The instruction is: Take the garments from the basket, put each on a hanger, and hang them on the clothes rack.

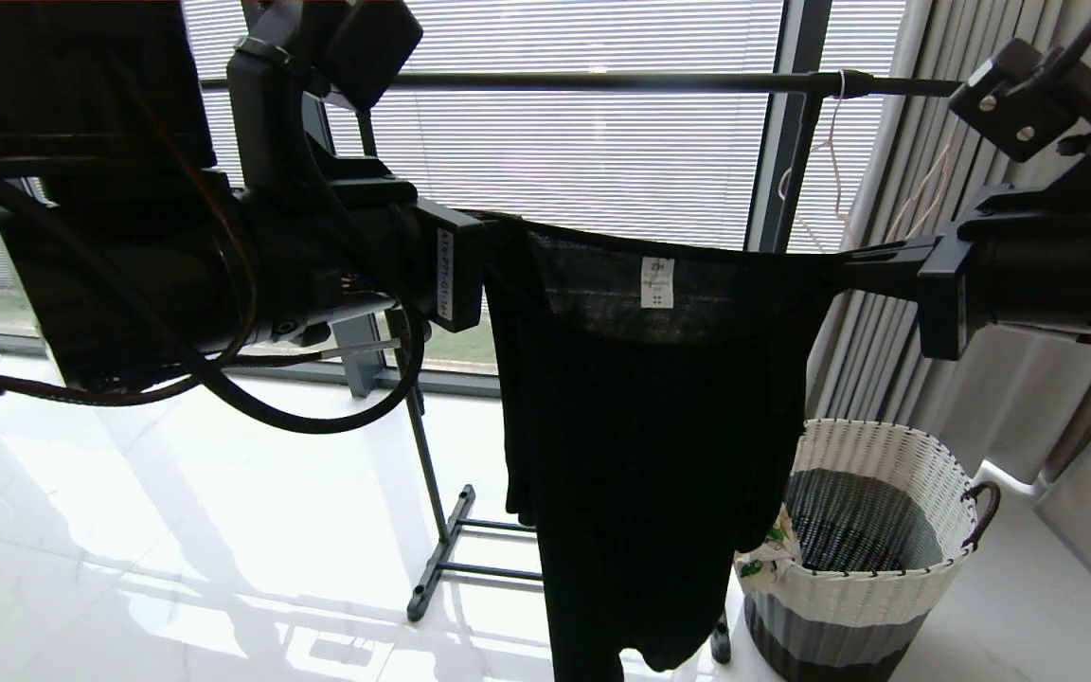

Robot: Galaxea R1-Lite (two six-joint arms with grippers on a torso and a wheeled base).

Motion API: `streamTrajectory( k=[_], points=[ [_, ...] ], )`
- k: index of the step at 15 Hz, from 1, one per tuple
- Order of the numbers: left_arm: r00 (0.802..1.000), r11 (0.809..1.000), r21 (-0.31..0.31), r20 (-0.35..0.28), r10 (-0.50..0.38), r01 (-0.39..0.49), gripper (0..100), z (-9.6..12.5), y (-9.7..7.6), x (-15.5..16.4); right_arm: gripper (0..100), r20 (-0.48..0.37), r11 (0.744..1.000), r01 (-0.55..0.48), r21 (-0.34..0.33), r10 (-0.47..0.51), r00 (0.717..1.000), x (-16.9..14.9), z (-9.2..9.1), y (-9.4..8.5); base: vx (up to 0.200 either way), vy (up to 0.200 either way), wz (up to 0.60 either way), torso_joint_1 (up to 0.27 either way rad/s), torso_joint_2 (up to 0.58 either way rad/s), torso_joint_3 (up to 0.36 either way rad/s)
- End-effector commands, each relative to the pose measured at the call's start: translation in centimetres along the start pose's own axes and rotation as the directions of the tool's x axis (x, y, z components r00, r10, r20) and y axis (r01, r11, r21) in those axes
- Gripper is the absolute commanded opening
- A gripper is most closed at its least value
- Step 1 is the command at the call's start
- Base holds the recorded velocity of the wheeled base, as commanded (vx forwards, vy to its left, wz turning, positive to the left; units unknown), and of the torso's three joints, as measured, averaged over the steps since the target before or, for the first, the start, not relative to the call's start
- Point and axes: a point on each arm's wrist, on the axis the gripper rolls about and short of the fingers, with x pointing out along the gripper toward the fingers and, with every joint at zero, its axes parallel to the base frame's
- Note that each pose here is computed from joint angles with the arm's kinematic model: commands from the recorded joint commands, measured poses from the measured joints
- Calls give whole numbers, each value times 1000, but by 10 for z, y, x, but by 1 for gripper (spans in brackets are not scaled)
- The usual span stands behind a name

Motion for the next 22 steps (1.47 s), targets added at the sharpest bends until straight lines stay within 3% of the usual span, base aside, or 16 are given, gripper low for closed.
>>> streamTrajectory(
  k=[1, 5, 8, 9, 13, 17, 22],
  points=[
    [1000, 1000, 2, -20, -16, 16, 0, -4, -4, 15, 0, 7, 1000, 2, 0, -2, 1000, -28, -6, 7, 0, 0, 0, 0, 0, 0],
    [993, 994, 7, 35, -110, 110, 0, 5, -4, 49, 0, 18, 999, -49, -13, 49, 999, -57, -19, 27, 0, 0, 0, 0, 0, 0],
    [992, 992, 8, 34, -124, 124, 0, 4, -5, 61, 0, 28, 997, -79, -21, 80, 996, -62, -21, 34, 0, 0, 0, 0, 0, 0],
    [984, 985, 10, 35, -175, 174, 0, 3, -13, 66, 0, 35, 995, -100, -26, 101, 994, -63, -20, 38, 0, 0, 0, 0, 0, 0],
    [983, 983, 47, 18, -181, 180, 0, -2, -14, 70, 0, 35, 995, -97, -26, 98, 995, -63, -21, 38, 0, 0, 0, 0, 0, 0],
    [984, 984, 39, 5, -177, 177, 0, 1, -12, 53, 0, 20, 998, -58, -5, 58, 998, -50, -20, 28, 0, 0, 0, 0, 0, 0],
    [975, 976, 23, -58, -216, 218, 0, -16, -23, 3, 0, 73, 999, 2, 37, -5, 997, -14, 2, 4, 0, 0, 0, 0, 0, 0]
  ],
)
